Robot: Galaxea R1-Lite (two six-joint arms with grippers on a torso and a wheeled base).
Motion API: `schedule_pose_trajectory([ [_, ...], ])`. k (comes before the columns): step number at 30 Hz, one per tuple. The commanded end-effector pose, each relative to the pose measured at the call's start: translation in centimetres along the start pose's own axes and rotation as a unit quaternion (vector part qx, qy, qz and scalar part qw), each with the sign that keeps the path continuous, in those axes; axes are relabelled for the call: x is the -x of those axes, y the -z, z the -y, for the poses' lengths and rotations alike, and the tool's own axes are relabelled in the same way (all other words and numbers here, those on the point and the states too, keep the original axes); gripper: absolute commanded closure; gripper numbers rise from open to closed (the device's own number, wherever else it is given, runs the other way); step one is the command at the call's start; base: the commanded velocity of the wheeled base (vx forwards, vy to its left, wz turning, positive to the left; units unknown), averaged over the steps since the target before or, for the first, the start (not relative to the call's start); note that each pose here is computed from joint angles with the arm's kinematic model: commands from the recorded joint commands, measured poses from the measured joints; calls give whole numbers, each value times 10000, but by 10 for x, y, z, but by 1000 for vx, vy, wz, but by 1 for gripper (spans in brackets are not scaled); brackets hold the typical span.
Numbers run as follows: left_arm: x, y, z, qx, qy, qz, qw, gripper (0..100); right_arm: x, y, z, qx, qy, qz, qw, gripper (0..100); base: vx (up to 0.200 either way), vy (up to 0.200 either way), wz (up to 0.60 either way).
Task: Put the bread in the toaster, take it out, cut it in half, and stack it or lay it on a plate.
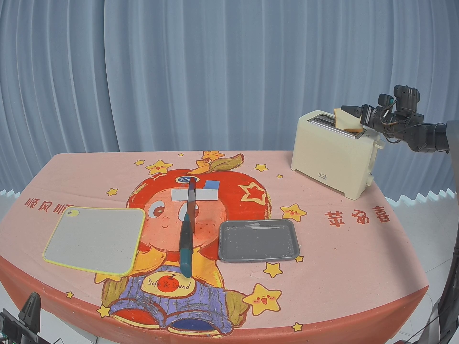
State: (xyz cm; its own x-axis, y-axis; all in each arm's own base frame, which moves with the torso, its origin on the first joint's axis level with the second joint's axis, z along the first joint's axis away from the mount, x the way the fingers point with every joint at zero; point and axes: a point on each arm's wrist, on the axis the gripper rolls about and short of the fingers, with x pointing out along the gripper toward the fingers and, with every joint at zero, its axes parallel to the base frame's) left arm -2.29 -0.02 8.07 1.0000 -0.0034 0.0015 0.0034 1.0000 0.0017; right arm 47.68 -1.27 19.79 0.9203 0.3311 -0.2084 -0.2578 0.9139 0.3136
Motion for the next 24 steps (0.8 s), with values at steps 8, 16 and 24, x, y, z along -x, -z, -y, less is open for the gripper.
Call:
schedule_pose_trajectory([
  [8, 0, 5, 0, 1, -2, 0, 10000, 100, -9, 4, 2, 2, -17, -16, 10000, 0, 0, 0, 0],
  [16, 0, 5, 0, 1, -2, -7, 10000, 100, -9, 0, 1, -93, 27, -256, 9996, 100, 0, 0, 0],
  [24, 0, 5, 0, 1, -2, -7, 10000, 100, -10, 1, -9, -70, -89, -286, 9995, 100, 0, 0, 0],
])
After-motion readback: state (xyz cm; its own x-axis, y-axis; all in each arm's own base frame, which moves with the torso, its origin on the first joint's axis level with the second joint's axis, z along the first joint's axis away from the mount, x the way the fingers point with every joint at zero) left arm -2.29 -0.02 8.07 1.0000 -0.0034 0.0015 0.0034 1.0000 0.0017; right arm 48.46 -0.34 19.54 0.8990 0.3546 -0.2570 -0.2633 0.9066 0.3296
